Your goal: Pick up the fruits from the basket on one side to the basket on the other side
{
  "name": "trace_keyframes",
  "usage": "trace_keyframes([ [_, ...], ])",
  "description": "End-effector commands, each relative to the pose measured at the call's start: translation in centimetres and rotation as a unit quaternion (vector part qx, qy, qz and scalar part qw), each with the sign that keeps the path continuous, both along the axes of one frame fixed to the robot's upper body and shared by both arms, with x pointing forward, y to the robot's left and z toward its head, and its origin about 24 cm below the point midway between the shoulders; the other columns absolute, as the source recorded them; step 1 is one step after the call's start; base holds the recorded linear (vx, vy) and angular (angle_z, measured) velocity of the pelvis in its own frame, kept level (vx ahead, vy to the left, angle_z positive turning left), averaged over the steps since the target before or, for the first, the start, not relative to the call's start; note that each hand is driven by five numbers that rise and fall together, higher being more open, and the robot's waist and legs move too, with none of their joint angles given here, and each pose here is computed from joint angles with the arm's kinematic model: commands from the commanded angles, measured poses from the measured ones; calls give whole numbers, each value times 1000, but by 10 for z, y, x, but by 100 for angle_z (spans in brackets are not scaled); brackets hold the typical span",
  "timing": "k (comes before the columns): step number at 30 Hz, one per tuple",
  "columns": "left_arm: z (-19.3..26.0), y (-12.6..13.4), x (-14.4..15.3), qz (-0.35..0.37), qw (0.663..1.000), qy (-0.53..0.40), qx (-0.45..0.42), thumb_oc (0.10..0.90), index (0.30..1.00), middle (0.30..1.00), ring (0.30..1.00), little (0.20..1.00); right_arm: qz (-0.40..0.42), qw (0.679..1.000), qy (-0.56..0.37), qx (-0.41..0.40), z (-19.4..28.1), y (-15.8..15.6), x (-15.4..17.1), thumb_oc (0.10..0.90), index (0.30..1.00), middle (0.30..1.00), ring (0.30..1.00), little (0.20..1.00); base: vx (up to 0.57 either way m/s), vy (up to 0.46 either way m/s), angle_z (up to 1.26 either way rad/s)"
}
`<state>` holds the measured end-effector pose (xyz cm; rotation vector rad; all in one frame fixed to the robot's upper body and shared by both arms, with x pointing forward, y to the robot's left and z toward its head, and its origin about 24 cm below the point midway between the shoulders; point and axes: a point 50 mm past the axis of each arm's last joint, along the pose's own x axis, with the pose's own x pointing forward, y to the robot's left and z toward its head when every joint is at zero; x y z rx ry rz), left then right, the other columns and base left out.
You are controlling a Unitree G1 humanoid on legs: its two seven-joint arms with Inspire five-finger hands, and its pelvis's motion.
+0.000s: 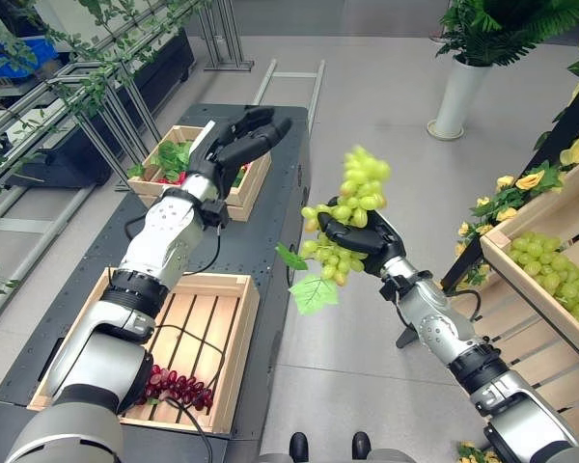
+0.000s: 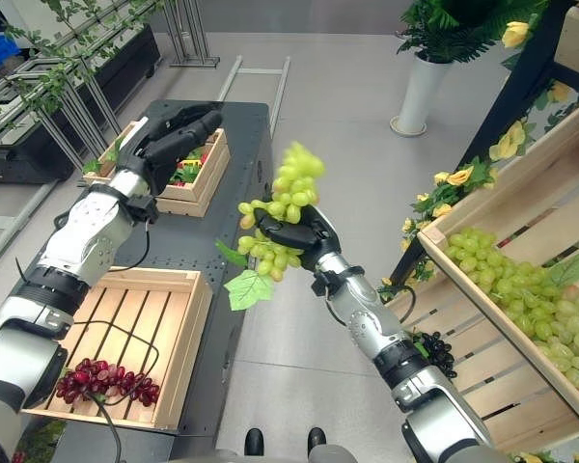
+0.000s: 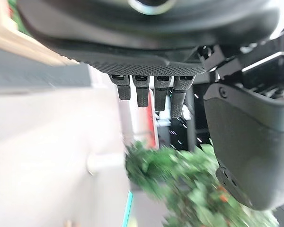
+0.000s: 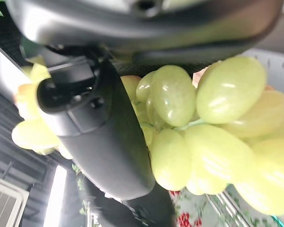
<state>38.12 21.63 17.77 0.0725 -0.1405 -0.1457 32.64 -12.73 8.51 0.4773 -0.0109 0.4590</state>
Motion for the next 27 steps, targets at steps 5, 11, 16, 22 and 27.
trace_keyframes([
  [5, 18, 46, -2, 91, 994, -55, -20, 800, 900, 900, 900, 900, -25, 988, -144, 47, 44, -18, 5, 400, 300, 300, 300, 300, 1, 12, -7],
  [11, -10, 57, -10, 113, 993, -29, 1, 800, 900, 900, 900, 900, -29, 988, -153, -19, 38, -27, 0, 400, 300, 300, 300, 300, 4, 7, -7],
  [16, -44, 48, -26, 100, 994, -33, 29, 800, 900, 900, 900, 900, -29, 983, -165, -69, 38, -40, -12, 400, 300, 300, 300, 300, -2, 2, -3],
  [22, -106, 20, -59, 77, 997, 21, 24, 800, 900, 900, 900, 900, -30, 973, -203, -102, 51, -51, -28, 400, 300, 300, 300, 300, 8, 11, -6],
  [27, -147, 6, -85, 57, 995, 79, 26, 800, 900, 900, 900, 900, -33, 962, -238, -132, 72, -62, -40, 400, 300, 300, 300, 300, 39, 35, -22],
])
